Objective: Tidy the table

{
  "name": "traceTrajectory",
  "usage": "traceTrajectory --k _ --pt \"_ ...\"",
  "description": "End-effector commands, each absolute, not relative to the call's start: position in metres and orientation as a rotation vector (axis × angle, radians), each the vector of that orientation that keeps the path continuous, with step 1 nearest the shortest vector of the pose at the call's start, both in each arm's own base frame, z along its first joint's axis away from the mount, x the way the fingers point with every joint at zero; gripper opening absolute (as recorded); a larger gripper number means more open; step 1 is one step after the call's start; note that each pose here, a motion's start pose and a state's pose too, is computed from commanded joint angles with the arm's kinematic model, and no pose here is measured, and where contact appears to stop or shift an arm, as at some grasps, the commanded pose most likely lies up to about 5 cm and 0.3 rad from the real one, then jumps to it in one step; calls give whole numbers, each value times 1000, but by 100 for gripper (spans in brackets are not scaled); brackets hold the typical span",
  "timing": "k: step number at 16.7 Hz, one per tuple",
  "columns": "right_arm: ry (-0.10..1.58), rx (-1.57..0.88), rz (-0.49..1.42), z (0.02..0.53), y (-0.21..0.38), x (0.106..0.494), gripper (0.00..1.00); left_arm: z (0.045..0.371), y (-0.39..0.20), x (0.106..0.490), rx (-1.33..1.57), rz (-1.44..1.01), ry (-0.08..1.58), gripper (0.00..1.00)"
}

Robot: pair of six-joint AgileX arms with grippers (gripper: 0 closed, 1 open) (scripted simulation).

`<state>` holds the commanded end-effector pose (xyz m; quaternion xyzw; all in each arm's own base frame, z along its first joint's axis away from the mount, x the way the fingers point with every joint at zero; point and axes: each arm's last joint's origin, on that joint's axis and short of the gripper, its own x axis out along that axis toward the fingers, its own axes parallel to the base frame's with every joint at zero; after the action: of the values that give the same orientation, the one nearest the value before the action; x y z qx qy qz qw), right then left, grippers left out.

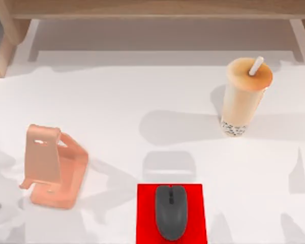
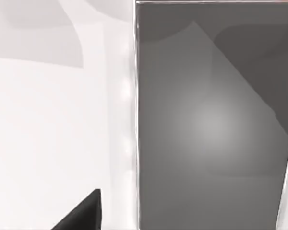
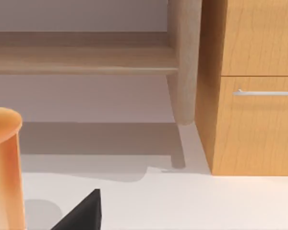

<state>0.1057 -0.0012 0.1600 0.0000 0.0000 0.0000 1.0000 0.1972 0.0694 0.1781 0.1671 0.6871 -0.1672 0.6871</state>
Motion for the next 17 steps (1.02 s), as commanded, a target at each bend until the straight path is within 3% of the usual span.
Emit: traceTrajectory --k 5,13,17 --pt "0 0 0 160 -1 106 100 175 69 198 375 -375 1538 100" --pt "0 0 0 160 -1 106 100 113 70 198 376 -371 1533 100" --pt "0 0 0 160 -1 106 100 108 69 197 374 -374 1538 100"
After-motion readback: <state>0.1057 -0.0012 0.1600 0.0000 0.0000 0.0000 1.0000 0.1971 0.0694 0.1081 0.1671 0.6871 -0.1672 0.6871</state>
